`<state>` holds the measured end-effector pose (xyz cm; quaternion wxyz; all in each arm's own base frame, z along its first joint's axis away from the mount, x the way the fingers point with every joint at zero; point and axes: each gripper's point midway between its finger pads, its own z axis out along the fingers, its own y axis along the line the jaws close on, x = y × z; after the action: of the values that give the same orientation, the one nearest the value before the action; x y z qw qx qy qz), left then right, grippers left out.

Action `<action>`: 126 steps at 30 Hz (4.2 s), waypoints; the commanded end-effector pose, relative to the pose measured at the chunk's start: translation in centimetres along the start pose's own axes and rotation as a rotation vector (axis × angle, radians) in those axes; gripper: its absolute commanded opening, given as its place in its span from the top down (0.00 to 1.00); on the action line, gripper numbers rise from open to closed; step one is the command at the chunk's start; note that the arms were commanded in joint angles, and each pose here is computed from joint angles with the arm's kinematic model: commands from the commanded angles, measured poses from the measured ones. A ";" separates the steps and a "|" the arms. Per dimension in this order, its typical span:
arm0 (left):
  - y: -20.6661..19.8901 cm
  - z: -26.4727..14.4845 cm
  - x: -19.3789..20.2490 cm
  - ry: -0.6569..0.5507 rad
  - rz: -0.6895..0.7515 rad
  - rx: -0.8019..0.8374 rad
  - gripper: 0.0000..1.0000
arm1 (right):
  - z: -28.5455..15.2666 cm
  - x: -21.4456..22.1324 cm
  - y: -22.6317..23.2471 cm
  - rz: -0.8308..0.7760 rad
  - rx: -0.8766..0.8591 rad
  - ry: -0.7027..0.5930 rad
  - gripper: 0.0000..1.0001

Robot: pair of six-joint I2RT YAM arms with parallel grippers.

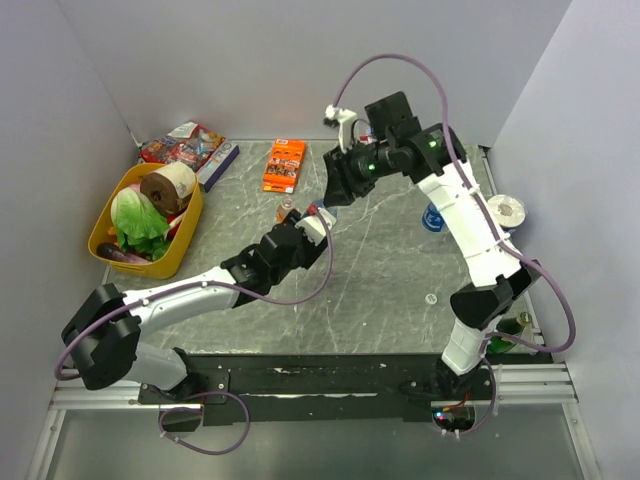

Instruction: Screw on the bottle caps

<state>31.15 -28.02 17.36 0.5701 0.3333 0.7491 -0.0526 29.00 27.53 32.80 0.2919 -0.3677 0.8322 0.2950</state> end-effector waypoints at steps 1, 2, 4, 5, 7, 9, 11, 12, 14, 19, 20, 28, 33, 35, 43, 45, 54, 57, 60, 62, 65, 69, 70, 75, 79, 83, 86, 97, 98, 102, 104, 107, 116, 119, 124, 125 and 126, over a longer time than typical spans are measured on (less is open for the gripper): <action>1.0 -0.3 -4.4 -0.100 -0.041 0.027 0.99 | -4.6 -3.9 3.4 0.009 -0.159 -0.150 0.41; -0.3 -0.4 -3.5 -0.093 -0.038 0.133 0.99 | -5.7 -4.5 3.1 -0.034 -0.161 -0.190 0.39; -2.0 -1.7 -2.5 -0.086 -0.007 0.295 0.99 | -7.4 -4.5 3.3 -0.102 -0.224 -0.231 0.35; -3.3 -2.3 -1.9 -0.095 0.039 0.398 0.99 | -8.6 -4.1 3.9 -0.253 -0.228 -0.261 0.35; -4.7 -4.1 -1.4 -0.125 0.130 0.546 0.99 | -8.2 -1.5 5.1 -0.387 -0.290 -0.226 0.32; -6.3 -6.0 -1.4 -0.164 0.178 0.710 0.99 | -8.3 1.4 5.8 -0.633 -0.275 -0.220 0.30; -5.9 -6.3 -1.2 -0.162 0.248 0.753 0.99 | -9.1 2.3 7.2 -0.943 -0.190 -0.264 0.28; -6.1 -6.4 -1.1 -0.164 0.273 0.788 0.99 | -7.4 4.3 6.5 -0.996 -0.181 -0.214 0.27; -5.9 -6.3 -0.6 -0.143 0.375 0.841 0.99 | -7.5 4.4 7.5 -1.239 -0.110 -0.254 0.26; -5.6 -5.6 -0.6 -0.136 0.484 0.896 0.99 | -5.8 5.0 7.9 -1.355 -0.145 -0.217 0.28; -5.5 -5.6 -1.0 -0.147 0.493 0.894 0.99 | -5.7 5.1 8.1 -1.367 -0.160 -0.210 0.29; -5.2 -5.9 -2.2 -0.206 0.528 0.876 0.99 | -4.9 5.6 8.1 -1.468 -0.181 -0.174 0.34; -5.0 -5.8 -2.5 -0.222 0.535 0.851 0.99 | -4.6 6.2 7.9 -1.477 -0.211 -0.133 0.49; -4.9 -5.9 -2.8 -0.232 0.529 0.843 0.99 | -4.4 6.3 7.9 -1.475 -0.218 -0.120 0.51; -4.6 -5.7 -3.3 -0.258 0.509 0.801 0.99 | -3.8 6.5 7.7 -1.454 -0.229 -0.100 0.71; -4.3 -5.3 -4.1 -0.283 0.499 0.770 0.99 | -3.9 6.2 7.8 -1.423 -0.237 -0.099 0.88; 1.9 -0.4 -7.1 -0.165 0.057 0.139 0.99 | -2.4 0.4 6.3 -0.737 -0.115 -0.113 1.00; 2.2 0.1 -6.0 -0.109 -0.150 0.005 0.99 | -2.9 -1.4 5.8 -0.456 -0.106 -0.138 1.00; 0.1 1.2 -4.8 -0.052 -0.267 0.021 0.99 | -3.1 -2.6 6.4 -0.192 -0.143 -0.153 1.00; -1.0 1.8 -5.0 -0.021 -0.293 0.031 0.99 | -3.2 -3.2 6.7 -0.163 -0.153 -0.182 1.00; -1.7 1.8 -5.4 -0.043 -0.284 0.074 0.99 | -3.3 -3.8 7.0 -0.129 -0.159 -0.195 1.00; -2.9 1.2 -5.2 -0.054 -0.199 0.173 0.55 | -3.9 -4.0 6.6 -0.165 -0.125 -0.211 1.00; -3.5 0.9 -5.3 -0.059 -0.197 0.213 0.39 | -3.9 -3.9 6.2 -0.175 -0.107 -0.209 1.00; -4.3 -1.2 -3.6 -0.032 -0.125 0.305 0.04 | -5.1 -3.8 2.4 -0.237 0.025 -0.213 1.00; -4.5 -4.7 -2.3 -0.035 -0.095 0.411 0.04 | -5.1 -2.5 -1.7 -0.284 0.146 -0.162 1.00; -2.9 -8.0 -1.6 -0.023 -0.118 0.448 0.04 | -3.6 -1.6 -5.1 -0.357 0.227 -0.128 1.00; -1.4 -9.2 -0.2 0.040 -0.117 0.449 0.04 | -2.1 -1.8 -7.2 -0.381 0.277 -0.132 1.00; 1.5 -10.3 -0.4 0.018 -0.243 0.416 0.04 | 2.7 -2.3 -14.5 -0.395 0.401 -0.120 1.00; 1.8 -10.1 -0.4 0.016 -0.247 0.409 0.04 | 3.3 -2.3 -15.3 -0.395 0.414 -0.116 1.00; 3.1 -9.5 -1.1 -0.010 -0.260 0.377 0.04 | 4.8 -1.6 -16.9 -0.374 0.419 -0.089 1.00; 3.2 -9.4 -1.3 -0.014 -0.256 0.376 0.04 | 5.6 -1.5 -17.6 -0.362 0.422 -0.076 1.00; 3.5 -9.5 -1.0 -0.007 -0.249 0.367 0.04 | 6.5 -1.3 -18.2 -0.340 0.428 -0.067 1.00; 3.5 -9.5 -0.5 0.000 -0.250 0.370 0.04 | 7.4 -0.2 -19.3 -0.308 0.455 -0.024 0.69; 3.5 -9.4 -0.7 -0.007 -0.249 0.373 0.04 | 7.5 -0.1 -19.5 -0.301 0.464 -0.018 0.60; 3.3 -9.2 -0.7 -0.004 -0.255 0.388 0.04 | 7.8 -0.3 -20.1 -0.288 0.476 -0.017 0.50; 3.3 -9.2 -0.7 -0.004 -0.255 0.390 0.04 | 8.0 -0.2 -20.2 -0.285 0.476 -0.015 0.47; 3.3 -9.2 -0.6 -0.002 -0.255 0.390 0.04 | 7.8 -0.4 -20.3 -0.282 0.479 -0.020 0.46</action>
<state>25.16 -20.85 20.56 0.4679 0.3366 0.7770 -0.2531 45.71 22.02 20.93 0.3935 -0.4170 0.8174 0.0566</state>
